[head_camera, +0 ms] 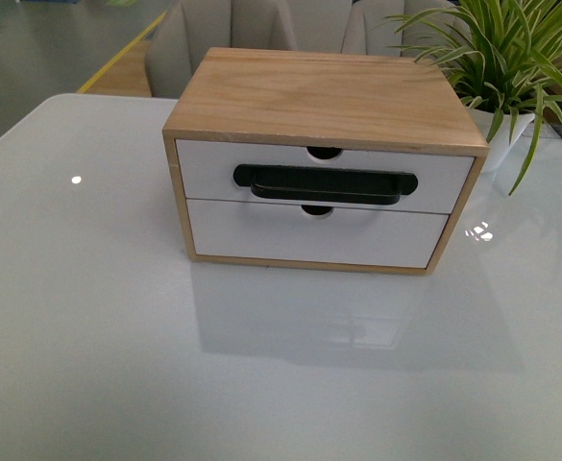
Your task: Close drawer sideways
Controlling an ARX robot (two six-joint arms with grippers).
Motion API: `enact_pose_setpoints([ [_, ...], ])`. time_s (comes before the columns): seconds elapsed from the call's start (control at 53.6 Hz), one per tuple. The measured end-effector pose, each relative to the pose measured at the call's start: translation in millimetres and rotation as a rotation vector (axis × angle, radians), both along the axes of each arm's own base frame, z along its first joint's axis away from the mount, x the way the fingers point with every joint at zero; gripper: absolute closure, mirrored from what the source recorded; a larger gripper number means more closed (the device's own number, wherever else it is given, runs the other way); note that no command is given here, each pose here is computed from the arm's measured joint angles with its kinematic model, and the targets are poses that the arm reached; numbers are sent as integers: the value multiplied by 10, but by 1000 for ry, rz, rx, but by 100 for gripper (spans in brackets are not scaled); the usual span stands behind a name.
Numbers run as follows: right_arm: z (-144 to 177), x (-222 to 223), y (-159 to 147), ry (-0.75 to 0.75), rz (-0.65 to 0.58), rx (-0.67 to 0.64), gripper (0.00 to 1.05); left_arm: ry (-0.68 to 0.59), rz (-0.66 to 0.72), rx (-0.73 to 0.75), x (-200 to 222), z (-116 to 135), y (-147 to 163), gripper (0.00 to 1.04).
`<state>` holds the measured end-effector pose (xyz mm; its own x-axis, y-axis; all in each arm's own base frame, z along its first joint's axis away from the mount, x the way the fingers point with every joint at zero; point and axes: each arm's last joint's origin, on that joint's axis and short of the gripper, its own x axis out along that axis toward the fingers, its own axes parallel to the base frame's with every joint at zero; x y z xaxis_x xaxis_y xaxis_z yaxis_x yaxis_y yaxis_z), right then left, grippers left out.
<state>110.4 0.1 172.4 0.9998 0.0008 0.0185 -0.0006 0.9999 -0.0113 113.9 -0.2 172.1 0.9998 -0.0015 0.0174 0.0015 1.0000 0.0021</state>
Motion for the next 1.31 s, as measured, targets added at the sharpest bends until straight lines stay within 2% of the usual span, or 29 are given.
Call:
enact_pose_setpoints([
  [0.224, -47, -88, 0, 34, 0, 0, 103, -1, 0, 0, -41, -2, 0, 103],
  [0.392, -31, -133, 0, 5, 0, 0, 103, 32, -2, 0, -119, -46, 0, 103],
  [0.895, -31, -135, 0, 5, 0, 0, 103, 5, 0, -1, -168, -33, 0, 102],
  [1.082, -31, -135, 0, 5, 0, 0, 70, 5, 0, 0, -168, -33, 0, 67],
  [1.156, -31, -135, 0, 5, 0, 0, 51, 4, 0, 0, -168, -32, 0, 48],
  [1.305, -31, -135, 0, 5, 0, 0, 25, 5, 0, 0, -168, -33, 0, 22],
])
